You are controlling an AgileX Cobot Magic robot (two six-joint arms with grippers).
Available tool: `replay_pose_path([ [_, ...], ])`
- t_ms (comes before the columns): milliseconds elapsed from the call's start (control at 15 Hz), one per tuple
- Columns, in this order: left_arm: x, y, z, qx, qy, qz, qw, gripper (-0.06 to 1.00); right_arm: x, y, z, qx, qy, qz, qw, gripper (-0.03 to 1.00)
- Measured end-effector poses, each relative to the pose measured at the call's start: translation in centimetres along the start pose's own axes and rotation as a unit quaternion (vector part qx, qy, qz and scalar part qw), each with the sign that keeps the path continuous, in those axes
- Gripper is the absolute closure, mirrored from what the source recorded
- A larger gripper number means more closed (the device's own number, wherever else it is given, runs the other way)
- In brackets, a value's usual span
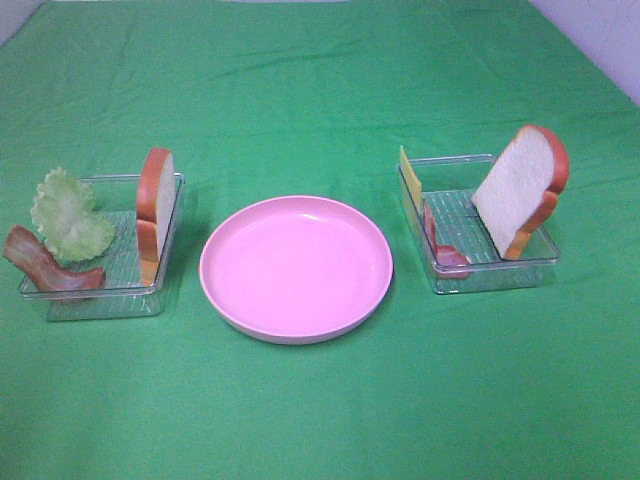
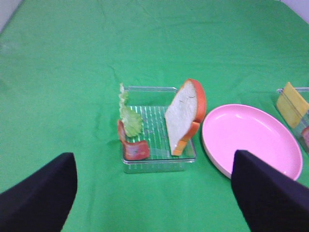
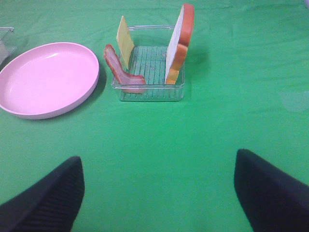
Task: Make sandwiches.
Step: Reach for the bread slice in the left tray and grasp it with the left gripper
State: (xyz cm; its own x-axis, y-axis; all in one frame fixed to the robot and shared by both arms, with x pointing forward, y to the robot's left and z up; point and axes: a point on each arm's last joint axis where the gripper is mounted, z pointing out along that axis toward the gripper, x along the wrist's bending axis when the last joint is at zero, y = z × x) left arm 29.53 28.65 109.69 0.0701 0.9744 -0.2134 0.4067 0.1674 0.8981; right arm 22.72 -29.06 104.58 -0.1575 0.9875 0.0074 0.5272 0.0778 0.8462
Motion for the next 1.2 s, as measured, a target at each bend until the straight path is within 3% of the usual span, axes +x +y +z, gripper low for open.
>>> replay_pose_path([
  [200,-0.3,3.9,6.3,0.128,-0.029,-0.051,0.99,0.13,0.0,0.0,0.0,0.0,0.0,0.0,1.0,0.17],
  [467,0.2,6.3,15.0,0.285,-0.045,-0.083,0.954,0.14,0.0,0.0,0.0,0.0,0.0,0.0,1.0,0.17],
  [600,0.0,6.5,18.0,0.319,-0.051,-0.081,0.943,0.14,0.0,0.0,0.0,0.0,0.0,0.0,1.0,0.17],
  [733,-1.8,6.7,21.7,0.352,-0.07,-0.066,0.931,0.14,0.0,0.0,0.0,0.0,0.0,0.0,1.0,0.17],
  [800,-4.0,5.9,25.1,0.39,-0.054,-0.044,0.918,0.14,0.0,0.0,0.0,0.0,0.0,0.0,1.0,0.17],
  [1000,-7.1,4.4,29.0,0.436,0.022,-0.002,0.9,0.14,0.0,0.0,0.0,0.0,0.0,0.0,1.0,0.17],
  [1200,-8.8,3.3,32.2,0.449,0.063,0.021,0.891,0.14,0.0,0.0,0.0,0.0,0.0,0.0,1.0,0.17],
])
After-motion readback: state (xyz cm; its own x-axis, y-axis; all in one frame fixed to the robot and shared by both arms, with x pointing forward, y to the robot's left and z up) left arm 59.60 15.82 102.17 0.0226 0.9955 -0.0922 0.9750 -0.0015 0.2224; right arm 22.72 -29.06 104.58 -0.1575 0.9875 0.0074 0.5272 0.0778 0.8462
